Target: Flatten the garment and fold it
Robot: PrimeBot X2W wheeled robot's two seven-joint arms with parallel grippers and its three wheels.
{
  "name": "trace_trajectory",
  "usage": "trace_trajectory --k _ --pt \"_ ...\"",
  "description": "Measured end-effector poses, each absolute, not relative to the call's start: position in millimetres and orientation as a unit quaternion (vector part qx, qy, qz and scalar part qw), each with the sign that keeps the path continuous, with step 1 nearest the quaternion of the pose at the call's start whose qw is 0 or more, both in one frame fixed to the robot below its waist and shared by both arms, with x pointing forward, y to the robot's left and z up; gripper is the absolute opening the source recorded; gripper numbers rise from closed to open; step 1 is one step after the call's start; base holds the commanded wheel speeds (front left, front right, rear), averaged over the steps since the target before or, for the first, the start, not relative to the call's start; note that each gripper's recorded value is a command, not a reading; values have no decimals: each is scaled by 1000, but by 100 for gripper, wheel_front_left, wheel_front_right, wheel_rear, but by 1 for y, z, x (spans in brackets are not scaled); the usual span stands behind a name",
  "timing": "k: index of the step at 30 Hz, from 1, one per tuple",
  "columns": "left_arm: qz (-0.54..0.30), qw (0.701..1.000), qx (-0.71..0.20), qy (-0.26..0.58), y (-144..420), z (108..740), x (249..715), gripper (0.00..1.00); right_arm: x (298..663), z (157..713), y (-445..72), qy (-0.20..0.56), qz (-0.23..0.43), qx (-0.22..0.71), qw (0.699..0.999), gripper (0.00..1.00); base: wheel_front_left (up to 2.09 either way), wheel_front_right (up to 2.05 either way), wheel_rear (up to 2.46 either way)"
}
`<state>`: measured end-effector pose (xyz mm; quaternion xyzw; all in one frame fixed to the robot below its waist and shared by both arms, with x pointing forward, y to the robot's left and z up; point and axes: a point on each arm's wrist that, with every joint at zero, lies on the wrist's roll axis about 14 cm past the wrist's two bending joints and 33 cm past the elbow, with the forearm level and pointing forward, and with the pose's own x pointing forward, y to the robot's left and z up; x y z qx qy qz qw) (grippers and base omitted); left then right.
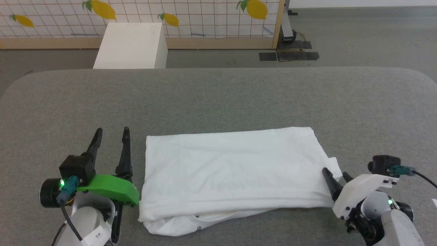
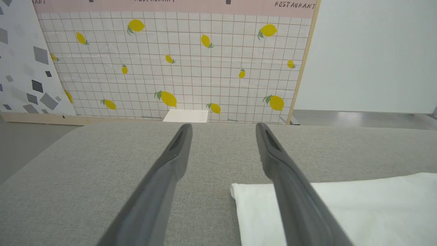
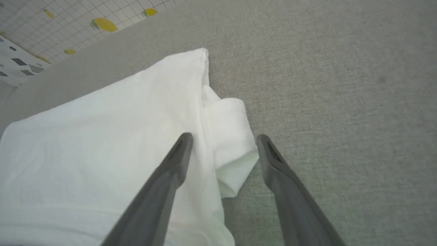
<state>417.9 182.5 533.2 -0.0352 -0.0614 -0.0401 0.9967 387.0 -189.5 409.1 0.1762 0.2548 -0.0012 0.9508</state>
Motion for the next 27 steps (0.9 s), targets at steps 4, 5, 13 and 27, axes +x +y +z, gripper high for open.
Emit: trace_trajectory --k 4,5,13,27 --pt "-35 998 -28 -51 184 525 421 100 382 385 -186 324 0 167 931 100 0 0 0" --pt "-36 998 -29 -49 183 524 421 100 381 382 -187 334 0 164 928 100 0 0 0" --pt "-37 998 -38 -36 180 514 423 100 388 374 -173 395 30 136 908 38 0 0 0" --pt "-28 998 -40 -41 188 516 418 100 391 386 -213 311 -43 147 938 0 0 0 0"
